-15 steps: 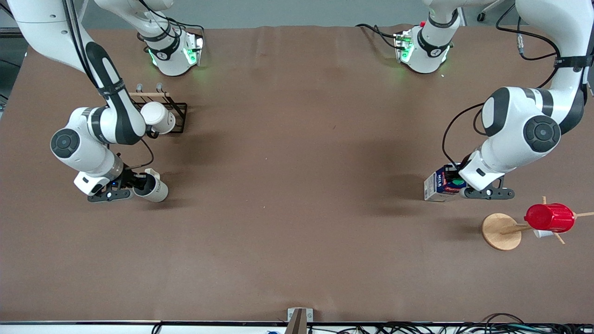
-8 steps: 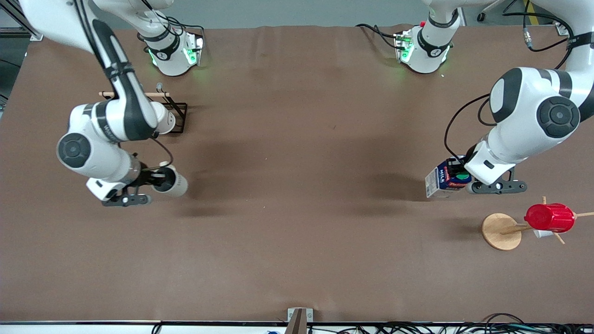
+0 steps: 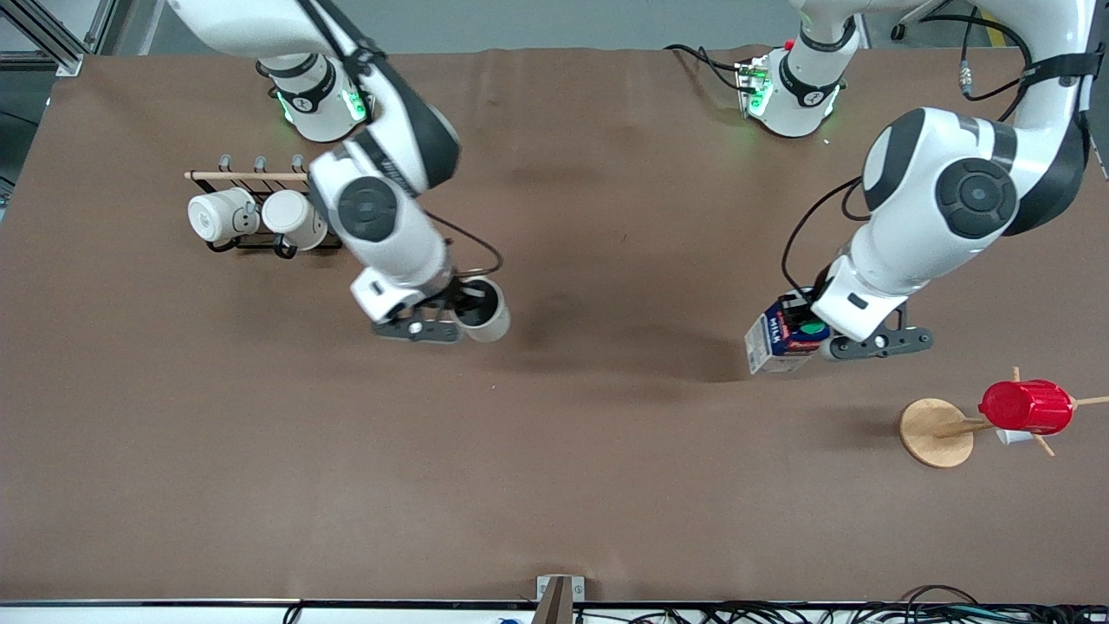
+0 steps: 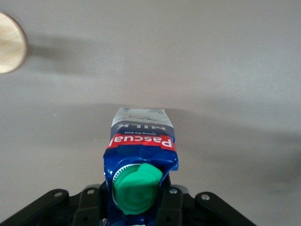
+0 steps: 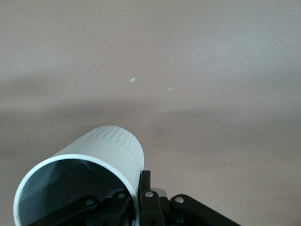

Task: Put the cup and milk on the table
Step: 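Carry the cup and the milk carton toward each other at table center, then lower the cup and the milk onto the table and open both grippers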

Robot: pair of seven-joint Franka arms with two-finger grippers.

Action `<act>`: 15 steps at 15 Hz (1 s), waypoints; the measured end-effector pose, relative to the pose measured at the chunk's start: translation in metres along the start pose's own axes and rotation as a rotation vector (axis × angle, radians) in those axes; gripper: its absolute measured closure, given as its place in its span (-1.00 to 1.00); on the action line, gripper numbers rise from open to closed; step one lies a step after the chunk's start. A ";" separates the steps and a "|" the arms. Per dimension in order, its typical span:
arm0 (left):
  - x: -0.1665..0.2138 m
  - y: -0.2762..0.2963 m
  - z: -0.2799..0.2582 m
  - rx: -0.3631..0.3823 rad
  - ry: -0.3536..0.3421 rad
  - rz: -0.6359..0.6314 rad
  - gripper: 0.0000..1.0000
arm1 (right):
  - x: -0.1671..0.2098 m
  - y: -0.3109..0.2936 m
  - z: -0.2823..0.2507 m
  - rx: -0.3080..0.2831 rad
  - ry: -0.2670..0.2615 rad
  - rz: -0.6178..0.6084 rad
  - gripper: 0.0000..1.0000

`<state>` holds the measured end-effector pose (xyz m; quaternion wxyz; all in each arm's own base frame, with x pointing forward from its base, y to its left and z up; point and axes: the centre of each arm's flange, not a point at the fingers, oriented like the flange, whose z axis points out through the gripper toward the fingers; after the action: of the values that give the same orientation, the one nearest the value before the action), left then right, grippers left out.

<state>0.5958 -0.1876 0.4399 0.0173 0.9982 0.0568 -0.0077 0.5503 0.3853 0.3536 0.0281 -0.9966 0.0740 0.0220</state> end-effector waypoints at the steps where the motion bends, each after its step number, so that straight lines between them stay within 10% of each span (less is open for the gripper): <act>1: 0.000 0.011 0.004 -0.004 -0.005 -0.014 0.27 | -0.006 -0.020 0.013 -0.015 0.011 0.029 0.92; 10: -0.016 0.134 0.059 -0.035 -0.074 -0.162 0.27 | -0.050 -0.103 0.124 -0.049 0.111 0.078 0.89; 15: -0.039 0.181 0.081 -0.029 -0.103 -0.161 0.27 | -0.041 -0.103 0.119 -0.045 0.131 0.096 -0.07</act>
<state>0.5765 -0.3743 0.3661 0.0340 0.9884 0.1359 -0.0593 0.5200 0.4999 0.2425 -0.0001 -0.9916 0.1227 -0.0402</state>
